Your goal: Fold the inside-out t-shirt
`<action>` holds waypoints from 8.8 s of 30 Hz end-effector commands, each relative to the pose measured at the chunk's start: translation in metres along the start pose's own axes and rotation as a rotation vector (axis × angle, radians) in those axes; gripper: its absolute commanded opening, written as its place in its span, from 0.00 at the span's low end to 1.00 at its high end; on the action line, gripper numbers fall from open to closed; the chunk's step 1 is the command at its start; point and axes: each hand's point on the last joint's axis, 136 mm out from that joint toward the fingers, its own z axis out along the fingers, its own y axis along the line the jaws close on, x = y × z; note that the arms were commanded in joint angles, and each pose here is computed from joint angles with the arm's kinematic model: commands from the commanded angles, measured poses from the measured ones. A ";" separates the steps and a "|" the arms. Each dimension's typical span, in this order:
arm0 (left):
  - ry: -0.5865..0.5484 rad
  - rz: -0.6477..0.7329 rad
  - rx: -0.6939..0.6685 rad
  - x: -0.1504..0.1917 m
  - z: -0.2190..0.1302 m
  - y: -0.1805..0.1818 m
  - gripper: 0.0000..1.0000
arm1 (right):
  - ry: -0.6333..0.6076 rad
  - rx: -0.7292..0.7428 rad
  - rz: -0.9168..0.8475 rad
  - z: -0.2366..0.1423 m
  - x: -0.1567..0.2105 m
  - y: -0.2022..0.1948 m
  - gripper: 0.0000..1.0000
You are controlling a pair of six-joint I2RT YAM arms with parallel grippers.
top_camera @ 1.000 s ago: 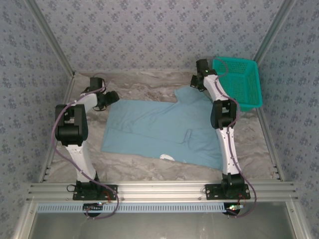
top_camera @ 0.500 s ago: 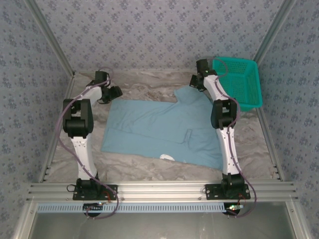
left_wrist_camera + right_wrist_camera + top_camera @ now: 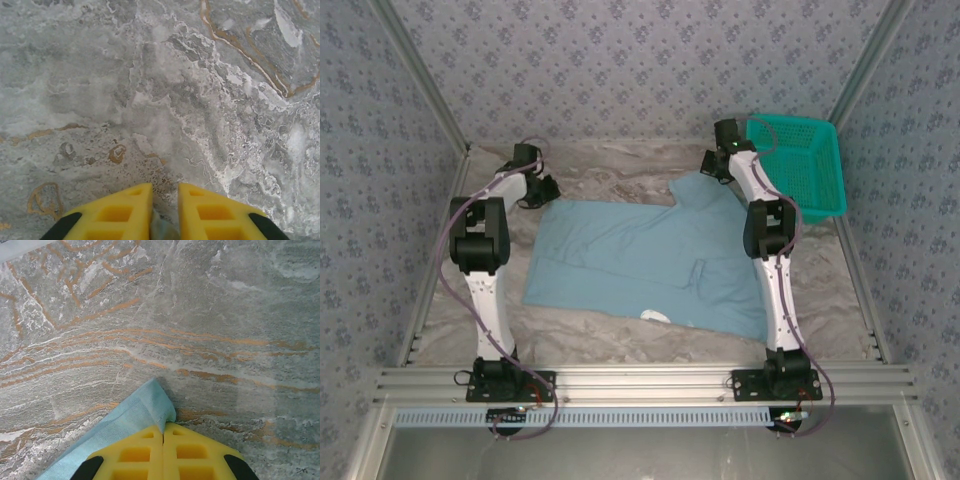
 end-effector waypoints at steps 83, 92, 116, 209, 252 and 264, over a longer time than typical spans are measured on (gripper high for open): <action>-0.067 -0.068 -0.042 0.145 -0.101 0.075 0.00 | 0.217 -0.038 0.046 -0.298 0.295 -0.073 0.02; -0.070 -0.065 -0.045 0.144 -0.102 0.075 0.00 | 0.218 -0.021 0.018 -0.306 0.296 -0.075 0.01; -0.094 -0.062 -0.055 0.140 -0.112 0.075 0.00 | 0.264 0.006 0.005 -0.310 0.316 -0.078 0.03; 0.026 -0.033 0.086 0.165 -0.091 0.022 0.71 | 0.415 0.005 -0.042 -0.179 0.309 -0.058 0.57; -0.223 -0.048 0.271 0.139 -0.179 0.001 0.78 | 0.462 -0.022 -0.151 -0.176 0.260 -0.084 1.00; -0.205 -0.044 0.256 0.141 -0.171 0.003 0.78 | 0.509 -0.076 -0.232 -0.162 0.272 -0.065 0.90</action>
